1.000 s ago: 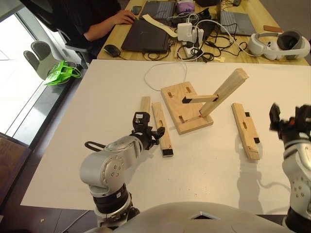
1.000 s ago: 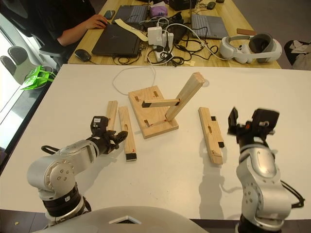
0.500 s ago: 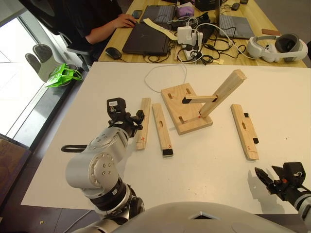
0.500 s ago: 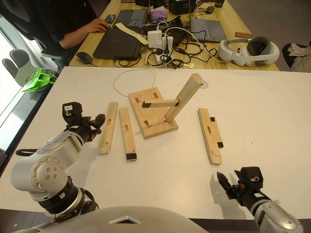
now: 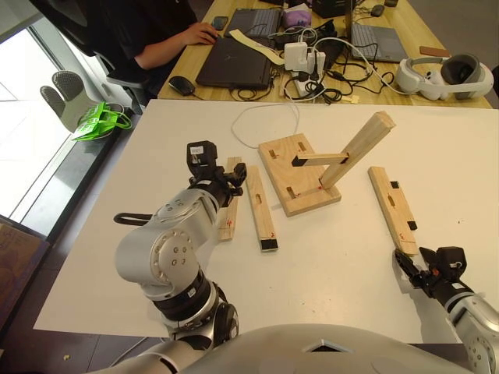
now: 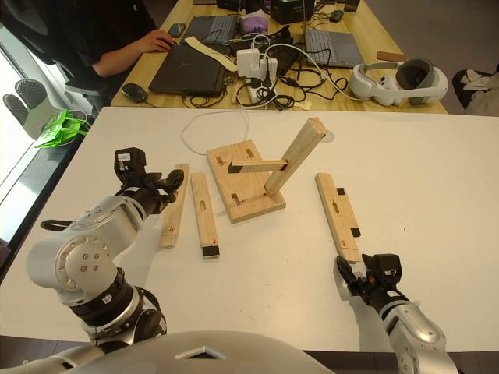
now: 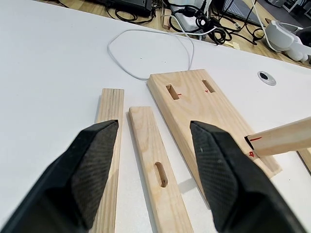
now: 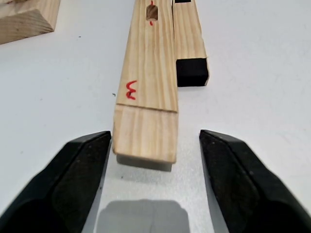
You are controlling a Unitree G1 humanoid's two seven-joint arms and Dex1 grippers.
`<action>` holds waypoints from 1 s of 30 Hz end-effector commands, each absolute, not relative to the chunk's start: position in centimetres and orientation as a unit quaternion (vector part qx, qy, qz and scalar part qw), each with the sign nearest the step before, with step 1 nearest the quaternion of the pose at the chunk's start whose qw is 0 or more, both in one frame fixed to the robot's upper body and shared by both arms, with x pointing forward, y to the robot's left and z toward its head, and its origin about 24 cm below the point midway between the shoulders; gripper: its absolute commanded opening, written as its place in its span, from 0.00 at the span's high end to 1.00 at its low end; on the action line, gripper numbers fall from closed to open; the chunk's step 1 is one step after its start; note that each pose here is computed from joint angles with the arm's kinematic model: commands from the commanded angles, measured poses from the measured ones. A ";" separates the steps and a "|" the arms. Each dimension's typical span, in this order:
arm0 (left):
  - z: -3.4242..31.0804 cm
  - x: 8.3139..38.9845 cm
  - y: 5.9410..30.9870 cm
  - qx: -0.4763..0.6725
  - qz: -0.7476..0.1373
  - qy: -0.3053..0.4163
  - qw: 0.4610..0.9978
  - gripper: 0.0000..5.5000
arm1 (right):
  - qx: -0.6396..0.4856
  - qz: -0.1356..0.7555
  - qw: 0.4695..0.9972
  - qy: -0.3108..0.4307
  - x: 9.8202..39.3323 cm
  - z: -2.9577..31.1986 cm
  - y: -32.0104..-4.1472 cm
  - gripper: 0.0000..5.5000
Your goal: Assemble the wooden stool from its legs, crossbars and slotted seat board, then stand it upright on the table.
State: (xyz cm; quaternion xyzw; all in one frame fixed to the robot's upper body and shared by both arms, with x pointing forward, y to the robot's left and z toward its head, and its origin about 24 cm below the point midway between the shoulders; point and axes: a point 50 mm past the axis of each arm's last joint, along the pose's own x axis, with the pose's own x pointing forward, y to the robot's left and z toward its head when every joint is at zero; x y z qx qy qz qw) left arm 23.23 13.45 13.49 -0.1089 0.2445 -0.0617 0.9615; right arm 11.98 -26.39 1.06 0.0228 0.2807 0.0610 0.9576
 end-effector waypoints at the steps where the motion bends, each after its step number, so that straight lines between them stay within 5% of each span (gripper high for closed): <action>1: 12.6 22.9 11.3 -0.155 -0.095 0.272 0.945 0.50 | 0.054 0.065 0.943 0.322 11.8 -1.2 -25.8 0.38; 5: 12.6 23.0 11.2 -0.154 -0.096 0.272 0.945 0.50 | 0.062 0.069 0.942 0.321 12.3 -1.6 -25.6 0.38; 13: 12.8 23.3 11.7 -0.156 -0.085 0.265 0.948 0.50 | 0.038 0.071 0.940 0.333 13.2 -1.8 -26.1 0.62; 17: 12.9 23.4 12.1 -0.157 -0.073 0.259 0.950 0.50 | 0.014 0.068 0.942 0.328 13.9 -1.5 -26.6 0.63; 24: 13.6 24.3 16.2 -0.159 -0.013 0.231 0.960 0.50 | 0.068 0.057 0.987 0.133 21.7 6.3 -25.1 0.63; 30: 16.3 25.9 18.9 -0.157 0.007 0.180 0.971 0.50 | 0.138 0.081 0.987 0.019 25.3 12.5 -22.1 0.63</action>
